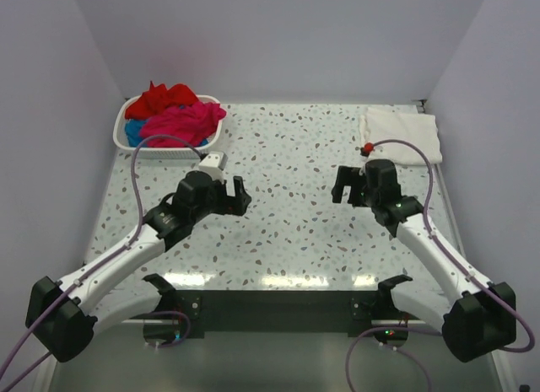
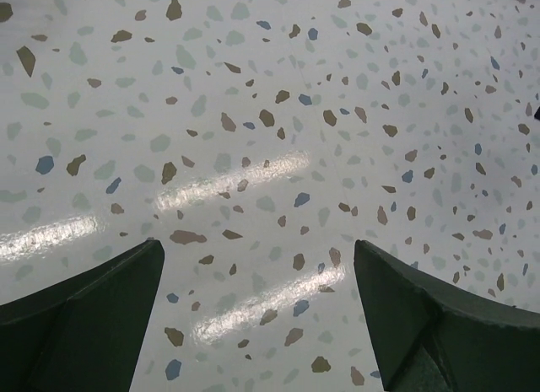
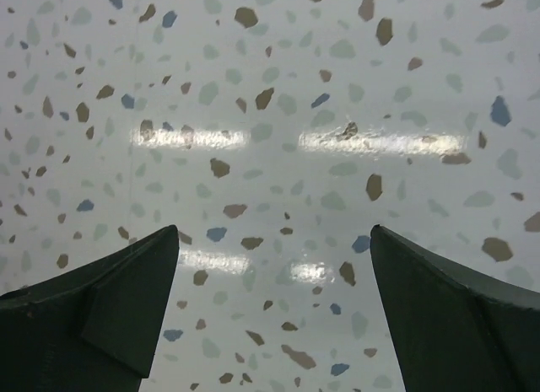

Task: Fold and stack the t-shirts
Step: Neatly place the folded tshirt to the corner

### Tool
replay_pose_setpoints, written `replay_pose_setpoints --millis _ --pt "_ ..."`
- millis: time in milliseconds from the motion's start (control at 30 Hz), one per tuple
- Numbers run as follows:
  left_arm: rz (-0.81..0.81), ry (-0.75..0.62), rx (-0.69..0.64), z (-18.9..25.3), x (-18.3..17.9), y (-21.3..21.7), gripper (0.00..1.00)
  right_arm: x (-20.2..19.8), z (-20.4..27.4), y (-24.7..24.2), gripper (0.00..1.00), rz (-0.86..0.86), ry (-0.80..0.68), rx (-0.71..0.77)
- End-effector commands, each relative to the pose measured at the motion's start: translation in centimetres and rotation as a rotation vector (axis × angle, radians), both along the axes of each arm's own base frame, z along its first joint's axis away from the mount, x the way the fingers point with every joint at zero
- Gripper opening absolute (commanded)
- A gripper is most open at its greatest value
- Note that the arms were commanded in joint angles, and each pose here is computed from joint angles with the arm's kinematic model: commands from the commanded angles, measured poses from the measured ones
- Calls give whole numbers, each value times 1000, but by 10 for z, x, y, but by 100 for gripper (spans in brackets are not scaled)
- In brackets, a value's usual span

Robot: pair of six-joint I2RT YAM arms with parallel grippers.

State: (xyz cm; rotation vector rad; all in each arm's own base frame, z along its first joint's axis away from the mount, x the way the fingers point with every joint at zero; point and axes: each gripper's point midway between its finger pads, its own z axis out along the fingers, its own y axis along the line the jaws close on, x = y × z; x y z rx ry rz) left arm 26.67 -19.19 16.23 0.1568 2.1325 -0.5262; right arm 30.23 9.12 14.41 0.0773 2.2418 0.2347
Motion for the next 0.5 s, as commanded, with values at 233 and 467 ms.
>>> replay_pose_setpoints --millis 233,467 --pt "57 -78 23 31 -9 26 100 -56 -10 47 98 108 63 128" --pt "43 -110 42 41 -15 33 100 -64 3 49 99 146 29 128"
